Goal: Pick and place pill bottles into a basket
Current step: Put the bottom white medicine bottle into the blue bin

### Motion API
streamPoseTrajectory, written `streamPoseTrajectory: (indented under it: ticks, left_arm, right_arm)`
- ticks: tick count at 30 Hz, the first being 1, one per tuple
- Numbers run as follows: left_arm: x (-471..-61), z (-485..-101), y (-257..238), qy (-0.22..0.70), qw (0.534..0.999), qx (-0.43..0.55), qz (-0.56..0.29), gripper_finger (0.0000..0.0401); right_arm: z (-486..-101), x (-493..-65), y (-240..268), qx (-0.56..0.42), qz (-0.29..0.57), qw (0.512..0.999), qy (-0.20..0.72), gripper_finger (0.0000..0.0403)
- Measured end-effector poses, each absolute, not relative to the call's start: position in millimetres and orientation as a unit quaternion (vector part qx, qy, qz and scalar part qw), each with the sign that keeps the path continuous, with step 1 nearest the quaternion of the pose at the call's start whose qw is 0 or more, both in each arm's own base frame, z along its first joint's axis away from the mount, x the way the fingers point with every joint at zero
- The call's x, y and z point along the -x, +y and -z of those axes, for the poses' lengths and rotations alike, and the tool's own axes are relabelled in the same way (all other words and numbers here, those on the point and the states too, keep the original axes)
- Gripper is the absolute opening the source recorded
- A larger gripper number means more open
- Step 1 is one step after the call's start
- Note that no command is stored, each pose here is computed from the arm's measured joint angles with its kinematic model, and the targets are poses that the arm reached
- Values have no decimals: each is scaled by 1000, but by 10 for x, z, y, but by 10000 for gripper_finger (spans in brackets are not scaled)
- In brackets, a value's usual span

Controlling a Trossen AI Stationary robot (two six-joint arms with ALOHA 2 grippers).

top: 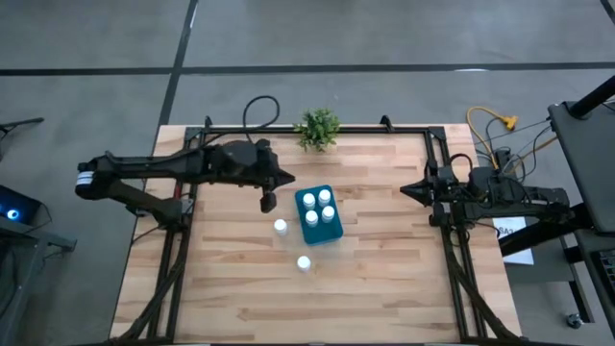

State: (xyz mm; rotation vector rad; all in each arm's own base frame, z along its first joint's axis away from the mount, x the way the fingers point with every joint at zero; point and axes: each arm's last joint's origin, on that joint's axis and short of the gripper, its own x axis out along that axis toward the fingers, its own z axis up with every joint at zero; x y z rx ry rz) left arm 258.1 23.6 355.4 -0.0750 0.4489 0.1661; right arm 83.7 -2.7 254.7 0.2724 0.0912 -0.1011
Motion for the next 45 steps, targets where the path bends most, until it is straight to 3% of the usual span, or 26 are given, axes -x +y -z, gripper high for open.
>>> streamPoseTrajectory:
  ticks: [19,37,45]
  left_arm:
    - [-1966,-3103,113,46,994,80,-57,0]
    - [-1783,-2451,96,26,992,109,-54,0]
    - [-1727,-2408,92,2,992,114,-52,0]
  right_arm:
    - [-2577,-1084,-15,-148,30,987,48,8]
    - [-2520,-1357,-5,-133,13,988,74,8]
    - [-2605,-1558,12,-127,-24,992,16,8]
